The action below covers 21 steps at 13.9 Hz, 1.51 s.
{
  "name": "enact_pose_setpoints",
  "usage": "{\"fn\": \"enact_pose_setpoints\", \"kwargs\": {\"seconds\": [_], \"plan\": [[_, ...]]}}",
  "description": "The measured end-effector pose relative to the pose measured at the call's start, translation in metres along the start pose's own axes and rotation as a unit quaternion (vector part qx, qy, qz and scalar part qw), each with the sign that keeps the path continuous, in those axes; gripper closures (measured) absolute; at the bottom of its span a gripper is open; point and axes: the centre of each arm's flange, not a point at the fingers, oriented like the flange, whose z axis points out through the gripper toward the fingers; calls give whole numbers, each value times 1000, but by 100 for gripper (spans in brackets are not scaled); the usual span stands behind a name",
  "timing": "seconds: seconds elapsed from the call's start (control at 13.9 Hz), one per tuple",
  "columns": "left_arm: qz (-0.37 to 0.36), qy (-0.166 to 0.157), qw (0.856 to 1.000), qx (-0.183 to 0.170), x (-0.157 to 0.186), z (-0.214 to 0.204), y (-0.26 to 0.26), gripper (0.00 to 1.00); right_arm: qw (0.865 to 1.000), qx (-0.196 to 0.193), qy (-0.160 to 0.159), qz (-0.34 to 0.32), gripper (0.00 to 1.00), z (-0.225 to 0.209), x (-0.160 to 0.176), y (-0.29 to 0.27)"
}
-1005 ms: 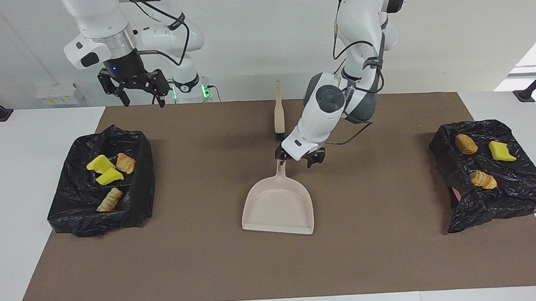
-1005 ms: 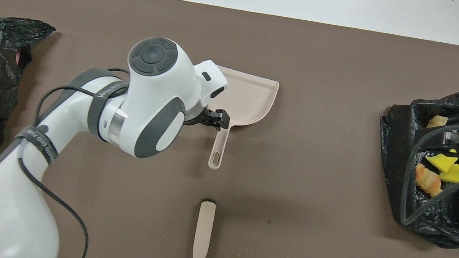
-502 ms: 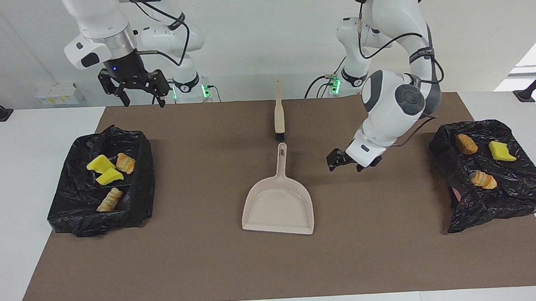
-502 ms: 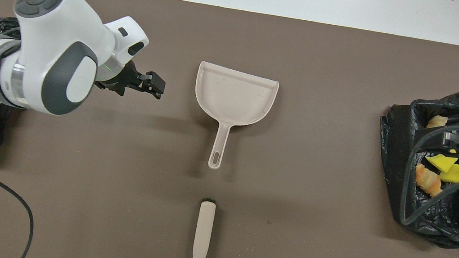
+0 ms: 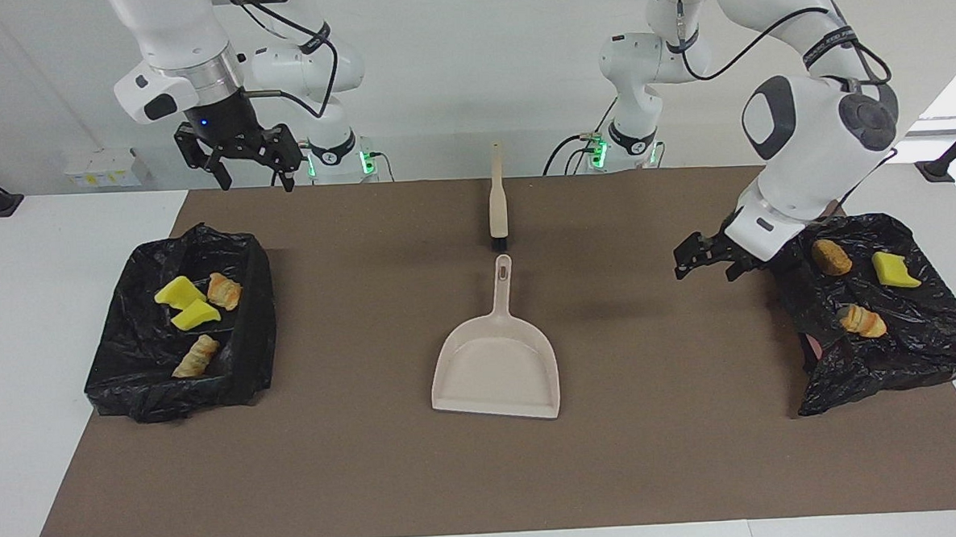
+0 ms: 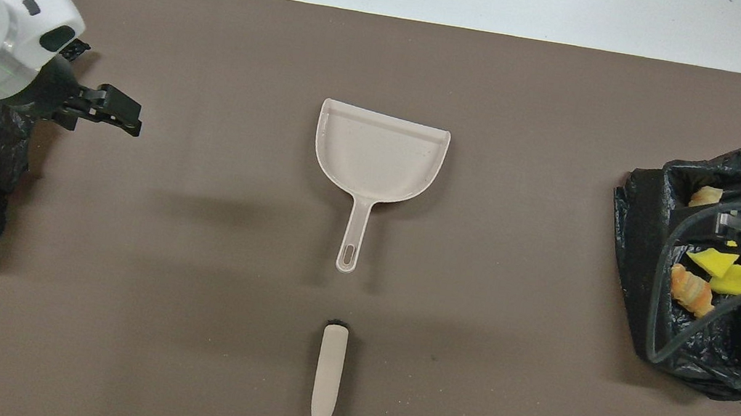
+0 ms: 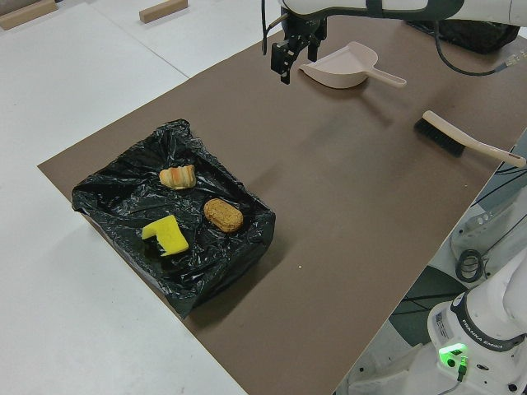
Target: Sweep and dump trash in bin
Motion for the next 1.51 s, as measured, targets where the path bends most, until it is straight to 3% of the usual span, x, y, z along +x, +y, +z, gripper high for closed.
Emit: {"fn": "enact_pose_setpoints", "kwargs": {"seconds": [0.43, 0.72, 1.51], "plan": [[-24, 23, 999, 43, -39, -72, -63, 0, 1000, 0, 0, 0, 0, 0, 0, 0], [-22, 3, 999, 46, -75, -104, -54, 0, 1000, 0, 0, 0, 0, 0, 0, 0], [-16, 2, 998, 53, -81, -103, -43, 0, 1000, 0, 0, 1, 0, 0, 0, 1]]}}
